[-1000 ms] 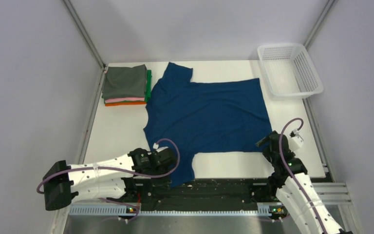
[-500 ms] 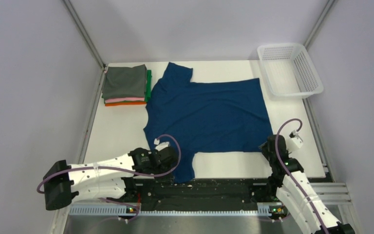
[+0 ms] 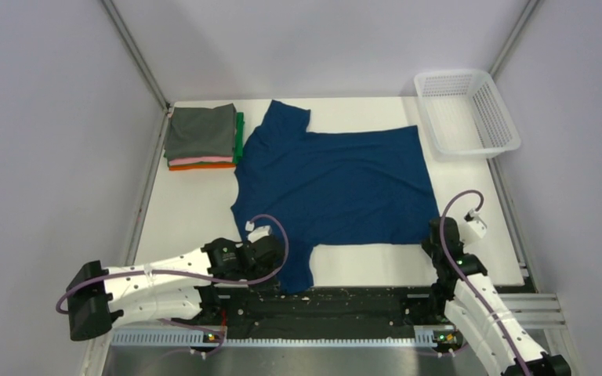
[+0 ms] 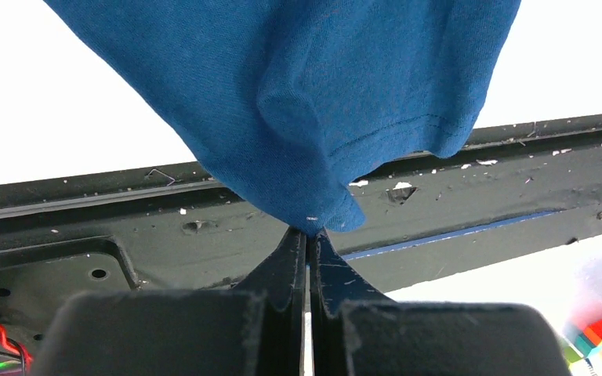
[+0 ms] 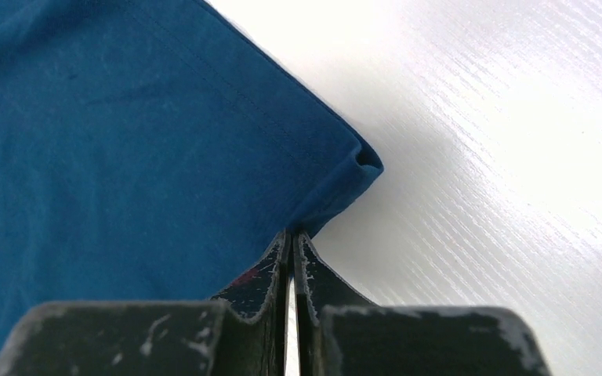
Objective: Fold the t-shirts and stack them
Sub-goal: Fold the flattened tshirt in 1/3 of the way
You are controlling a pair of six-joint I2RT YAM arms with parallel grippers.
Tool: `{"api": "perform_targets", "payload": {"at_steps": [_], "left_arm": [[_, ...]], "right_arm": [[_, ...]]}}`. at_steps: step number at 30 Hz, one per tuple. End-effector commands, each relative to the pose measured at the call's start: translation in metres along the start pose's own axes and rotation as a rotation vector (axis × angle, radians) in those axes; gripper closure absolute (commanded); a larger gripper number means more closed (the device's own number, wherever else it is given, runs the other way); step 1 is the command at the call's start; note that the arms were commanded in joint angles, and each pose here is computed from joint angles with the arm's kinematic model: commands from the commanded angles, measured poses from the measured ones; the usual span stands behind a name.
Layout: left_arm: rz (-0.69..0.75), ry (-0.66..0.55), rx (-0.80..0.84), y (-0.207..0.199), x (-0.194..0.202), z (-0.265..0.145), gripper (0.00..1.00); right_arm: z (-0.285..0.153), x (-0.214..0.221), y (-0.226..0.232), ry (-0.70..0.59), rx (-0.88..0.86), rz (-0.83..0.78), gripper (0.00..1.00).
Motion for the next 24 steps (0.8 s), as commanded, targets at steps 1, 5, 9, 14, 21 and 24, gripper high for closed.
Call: {"api": "perform_targets", "payload": {"at_steps": [1, 5, 9, 14, 21, 24], "left_arm": [[-0.030, -0.037, 0.005, 0.001, -0.001, -0.003, 1.00], [-0.030, -0.070, 0.028, -0.002, -0.005, -0.007, 1.00], [0.005, -0.168, 0.071, -0.012, -0.019, -0.019, 1.00], [0.049, -0.217, 0.130, -0.025, -0.051, -0.029, 1.00], [0.072, -0.323, 0.171, -0.030, -0.109, -0.041, 1.00], [0.063, -0.376, 0.156, -0.031, -0.133, -0.048, 1.00]], "right_arm": [[0.001, -0.004, 0.009, -0.025, -0.031, -0.014, 1.00], [0.000, -0.008, 0.015, -0.038, -0.043, -0.038, 1.00], [-0.004, -0.015, 0.024, -0.050, -0.077, -0.061, 1.00], [-0.002, -0.016, 0.036, -0.021, -0.120, -0.098, 1.00], [0.004, -0.023, 0.065, -0.017, -0.163, -0.132, 1.00], [0.007, -0.029, 0.079, -0.031, -0.164, -0.147, 1.00]]}}
Point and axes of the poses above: each gripper's point midway between its finger pads, its own z axis out along the fingers, its own y axis along the line the jaws close on, x = y × z, the point moved 10 cm from there along -z, back along the fingers, and after that the axes turned 11 degrees about z, right-handed, at the moved point
